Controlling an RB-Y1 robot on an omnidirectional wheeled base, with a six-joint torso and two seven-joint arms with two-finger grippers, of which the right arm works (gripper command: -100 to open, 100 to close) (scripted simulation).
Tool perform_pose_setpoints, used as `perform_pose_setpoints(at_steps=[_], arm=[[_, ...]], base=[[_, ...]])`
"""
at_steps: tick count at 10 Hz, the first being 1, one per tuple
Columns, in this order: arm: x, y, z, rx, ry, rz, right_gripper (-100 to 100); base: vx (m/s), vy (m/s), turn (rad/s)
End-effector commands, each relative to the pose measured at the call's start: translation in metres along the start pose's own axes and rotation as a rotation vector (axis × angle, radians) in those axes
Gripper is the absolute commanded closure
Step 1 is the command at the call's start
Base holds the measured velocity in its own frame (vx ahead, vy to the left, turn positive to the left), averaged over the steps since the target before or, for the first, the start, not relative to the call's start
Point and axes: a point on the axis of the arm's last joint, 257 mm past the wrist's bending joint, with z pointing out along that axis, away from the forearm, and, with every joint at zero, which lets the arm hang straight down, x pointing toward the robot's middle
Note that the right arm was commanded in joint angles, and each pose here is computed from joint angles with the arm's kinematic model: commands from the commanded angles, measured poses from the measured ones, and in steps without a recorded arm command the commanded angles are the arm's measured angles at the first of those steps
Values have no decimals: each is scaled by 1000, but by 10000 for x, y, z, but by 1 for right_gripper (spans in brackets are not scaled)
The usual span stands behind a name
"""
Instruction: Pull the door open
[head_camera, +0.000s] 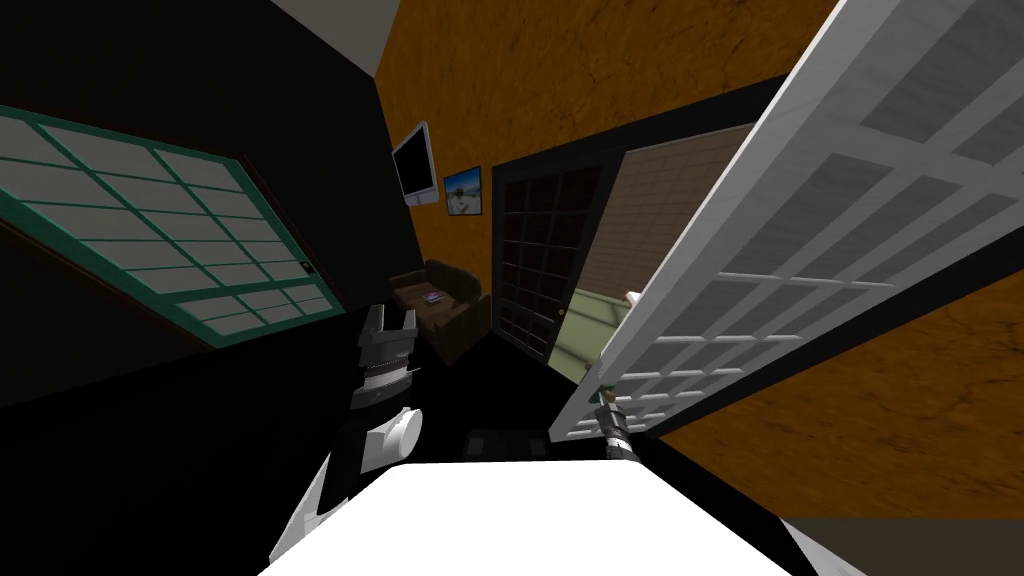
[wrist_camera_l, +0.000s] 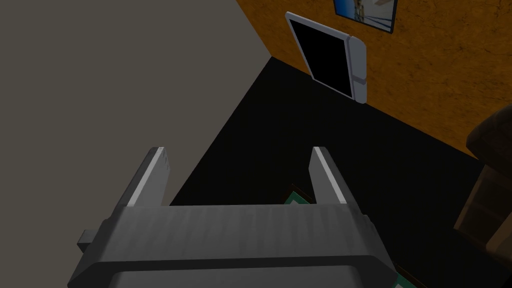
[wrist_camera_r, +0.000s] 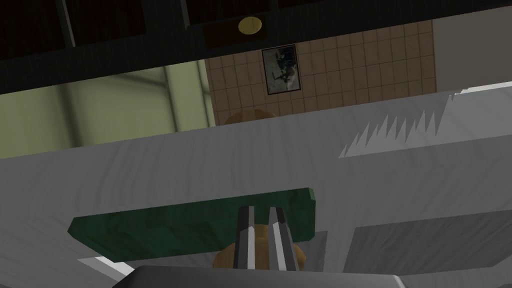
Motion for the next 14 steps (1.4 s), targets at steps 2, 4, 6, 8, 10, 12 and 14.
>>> perform_pose_setpoints(at_steps=[2,4,6,8,10,12,14], arm=[[-152,-74,-55,31,-30,47,100],[-152,-74,-55,31,-30,47,100],[127,32,82,-7,22,120,-100],[155,39,104,-9,26,164,-100],[169,43,116,-10,29,187,-100],[206,52,144,-12,34,245,-100],[246,62,175,-14,41,309,-100]], base=[[-78,-33,78],[-19,-13,-4],[-82,16,113],[-69,-24,70],[-58,-26,50],[-71,-22,45],[-84,-46,96]])
